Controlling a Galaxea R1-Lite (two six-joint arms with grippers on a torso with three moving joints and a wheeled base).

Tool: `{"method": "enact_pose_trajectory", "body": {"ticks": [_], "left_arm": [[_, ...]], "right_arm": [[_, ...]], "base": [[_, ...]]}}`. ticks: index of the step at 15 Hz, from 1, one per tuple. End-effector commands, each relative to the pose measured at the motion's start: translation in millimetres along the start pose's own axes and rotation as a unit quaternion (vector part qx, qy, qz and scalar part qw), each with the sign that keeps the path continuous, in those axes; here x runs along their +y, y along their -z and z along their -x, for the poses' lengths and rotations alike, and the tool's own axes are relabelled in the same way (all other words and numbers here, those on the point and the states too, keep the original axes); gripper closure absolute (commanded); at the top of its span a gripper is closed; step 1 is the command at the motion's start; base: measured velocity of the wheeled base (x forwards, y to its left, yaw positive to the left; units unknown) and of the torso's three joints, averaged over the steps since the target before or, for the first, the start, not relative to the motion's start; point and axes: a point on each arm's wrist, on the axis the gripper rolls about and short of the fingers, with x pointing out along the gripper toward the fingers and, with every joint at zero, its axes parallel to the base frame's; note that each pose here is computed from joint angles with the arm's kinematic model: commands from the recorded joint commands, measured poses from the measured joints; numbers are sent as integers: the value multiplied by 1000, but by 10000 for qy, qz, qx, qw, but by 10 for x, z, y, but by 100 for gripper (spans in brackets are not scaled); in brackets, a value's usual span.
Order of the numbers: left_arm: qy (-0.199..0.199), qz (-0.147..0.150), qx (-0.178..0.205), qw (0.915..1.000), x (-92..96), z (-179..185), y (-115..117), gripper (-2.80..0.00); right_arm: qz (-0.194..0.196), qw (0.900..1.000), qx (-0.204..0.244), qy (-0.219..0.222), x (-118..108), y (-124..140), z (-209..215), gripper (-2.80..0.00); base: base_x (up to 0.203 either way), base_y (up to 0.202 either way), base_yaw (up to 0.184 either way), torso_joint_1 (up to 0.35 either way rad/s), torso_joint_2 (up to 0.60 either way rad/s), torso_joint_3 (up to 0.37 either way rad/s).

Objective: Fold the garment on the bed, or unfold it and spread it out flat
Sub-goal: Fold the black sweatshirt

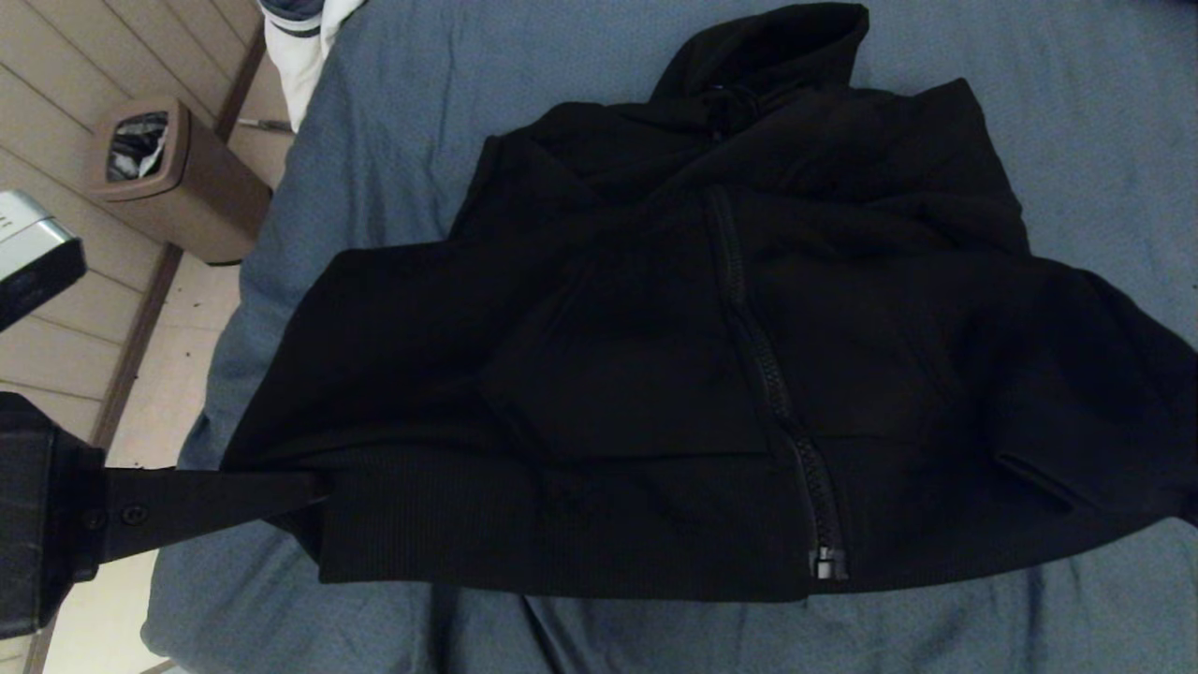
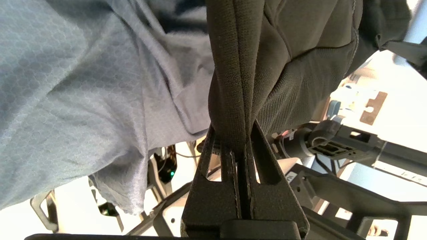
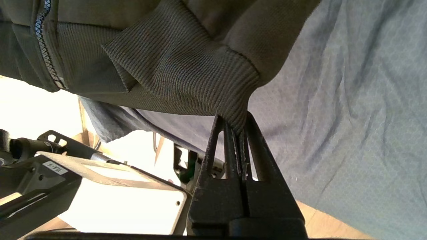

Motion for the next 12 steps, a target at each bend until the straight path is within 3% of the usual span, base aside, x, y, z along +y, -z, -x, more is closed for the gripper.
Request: {"method": "enact_pose_trajectory", "body": {"ticks": [1, 4, 8, 12], "left_arm": [[53, -6, -72, 10000, -12, 58, 8, 0], [86, -27, -149, 9998, -33, 32, -45, 0], [342, -163, -756, 9964, -230, 40, -422, 0], [6, -94, -1108, 9938, -176, -257, -854, 0]], "right_arm": [[-3, 10000, 0, -10, 4, 8, 12, 0], [-16, 10000, 24, 6, -13, -42, -45, 0], [32, 9999, -151, 44, -64, -416, -279, 0], [110, 9987, -436, 235, -149, -895, -603, 0]], "base": [[0, 0, 0, 0, 0, 0], [0, 0, 0, 0, 0, 0], [0, 0, 0, 0, 0, 0], [0, 0, 0, 0, 0, 0]]}}
